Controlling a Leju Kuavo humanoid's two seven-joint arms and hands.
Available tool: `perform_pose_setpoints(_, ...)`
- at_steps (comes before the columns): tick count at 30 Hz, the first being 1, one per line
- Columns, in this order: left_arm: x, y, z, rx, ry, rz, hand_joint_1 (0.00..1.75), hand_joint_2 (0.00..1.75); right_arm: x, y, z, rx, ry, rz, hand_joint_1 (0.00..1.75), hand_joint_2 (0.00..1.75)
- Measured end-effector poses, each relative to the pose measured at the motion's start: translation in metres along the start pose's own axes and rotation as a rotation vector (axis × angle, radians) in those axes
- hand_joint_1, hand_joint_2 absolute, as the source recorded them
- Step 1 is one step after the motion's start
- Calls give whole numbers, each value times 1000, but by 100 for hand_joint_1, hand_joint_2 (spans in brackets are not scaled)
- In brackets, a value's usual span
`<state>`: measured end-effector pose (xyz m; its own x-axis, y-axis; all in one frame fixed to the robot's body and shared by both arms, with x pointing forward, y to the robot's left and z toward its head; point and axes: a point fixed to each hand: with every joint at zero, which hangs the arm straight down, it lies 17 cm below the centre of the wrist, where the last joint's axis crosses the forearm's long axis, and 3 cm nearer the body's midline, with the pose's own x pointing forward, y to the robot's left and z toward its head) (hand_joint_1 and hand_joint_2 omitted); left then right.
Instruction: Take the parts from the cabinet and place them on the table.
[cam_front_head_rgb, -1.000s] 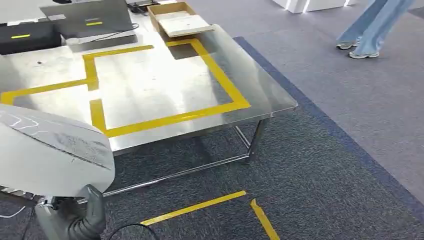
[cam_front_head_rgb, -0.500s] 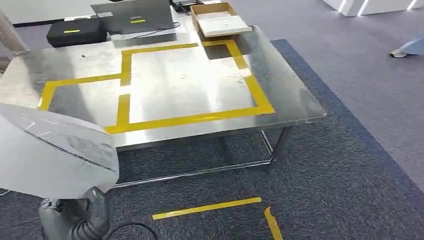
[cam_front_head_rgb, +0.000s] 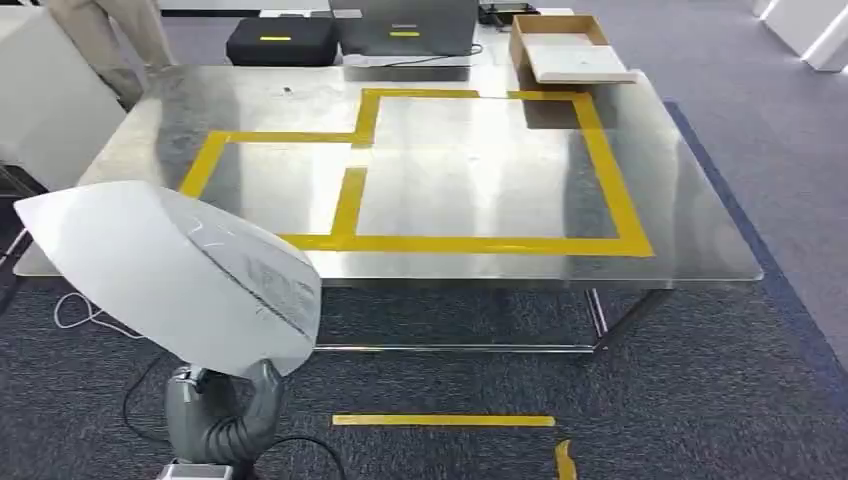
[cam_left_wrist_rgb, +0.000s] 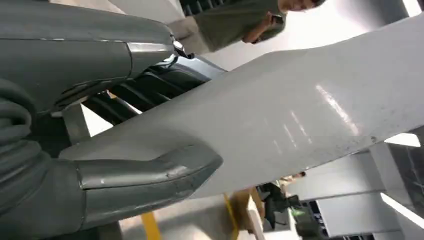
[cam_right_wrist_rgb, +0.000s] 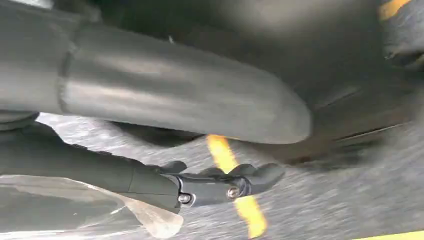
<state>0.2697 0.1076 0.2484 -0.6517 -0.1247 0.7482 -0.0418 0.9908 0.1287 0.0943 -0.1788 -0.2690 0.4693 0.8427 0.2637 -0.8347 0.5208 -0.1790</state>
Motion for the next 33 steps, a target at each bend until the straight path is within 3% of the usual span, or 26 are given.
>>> perform_pose_setpoints(2,-2,-4,1,-15,2,4,175,175,-20,-8,0,-11,33,-3,0,0)
perform_pose_setpoints(13,-5,-10,2,-37,-5,6,175,175,-32,-13,1,-19,53,-3,0,0)
perform_pose_setpoints(16,-5,-10,2,-38,-6,17,175,175,-46,-15,2,-20,120,117,0,0)
perform_pose_setpoints(23,-1,-12,2,-46,-30,51,175,175,-49,-21,2,-44,154,158,0,0)
perform_pose_setpoints(33,4,-8,-21,30,-78,139,175,175,-58,-17,4,-55,190,201,0,0)
